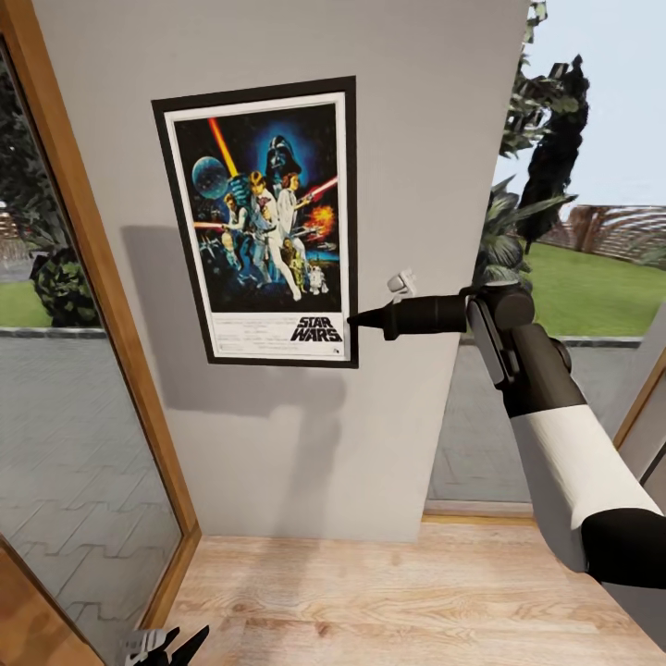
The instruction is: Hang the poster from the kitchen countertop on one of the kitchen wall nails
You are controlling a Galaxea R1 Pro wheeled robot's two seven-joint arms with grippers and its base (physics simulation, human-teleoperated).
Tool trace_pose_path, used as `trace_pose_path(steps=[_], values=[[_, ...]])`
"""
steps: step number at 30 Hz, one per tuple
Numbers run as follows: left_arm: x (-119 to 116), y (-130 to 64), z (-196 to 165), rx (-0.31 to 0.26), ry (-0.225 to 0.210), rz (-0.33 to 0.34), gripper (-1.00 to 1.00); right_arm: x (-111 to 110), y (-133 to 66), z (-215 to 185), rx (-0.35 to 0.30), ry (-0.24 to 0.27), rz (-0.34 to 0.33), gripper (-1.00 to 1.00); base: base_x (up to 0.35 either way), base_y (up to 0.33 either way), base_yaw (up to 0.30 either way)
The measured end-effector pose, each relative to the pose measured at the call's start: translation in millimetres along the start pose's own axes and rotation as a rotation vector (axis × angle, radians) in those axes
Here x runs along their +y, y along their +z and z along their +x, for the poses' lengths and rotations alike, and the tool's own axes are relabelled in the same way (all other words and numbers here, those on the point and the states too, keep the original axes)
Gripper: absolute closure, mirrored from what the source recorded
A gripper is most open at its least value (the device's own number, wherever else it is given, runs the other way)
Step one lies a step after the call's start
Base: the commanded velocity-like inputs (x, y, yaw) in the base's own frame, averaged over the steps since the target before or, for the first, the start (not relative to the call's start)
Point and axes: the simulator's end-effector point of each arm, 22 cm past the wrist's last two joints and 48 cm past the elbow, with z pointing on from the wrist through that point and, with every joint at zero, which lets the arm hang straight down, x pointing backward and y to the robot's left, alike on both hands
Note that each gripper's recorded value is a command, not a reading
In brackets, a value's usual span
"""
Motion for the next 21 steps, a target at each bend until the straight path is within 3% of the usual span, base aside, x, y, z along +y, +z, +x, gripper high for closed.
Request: trace_pose_path(steps=[16,21], values=[[0.4,-0.2,-0.3,0.0,0.0,-0.001,-1.0,-5.9,-6.5,-3.8,-0.027,0.015,0.009,1.0,0.0,0.0,0.0],[0.2,-0.5,-0.3,-0.001,0.001,0.0,-1.0,-6.3,-7.2,-2.6,-0.029,0.021,0.01,1.0,0.126,0.0,0.0]])
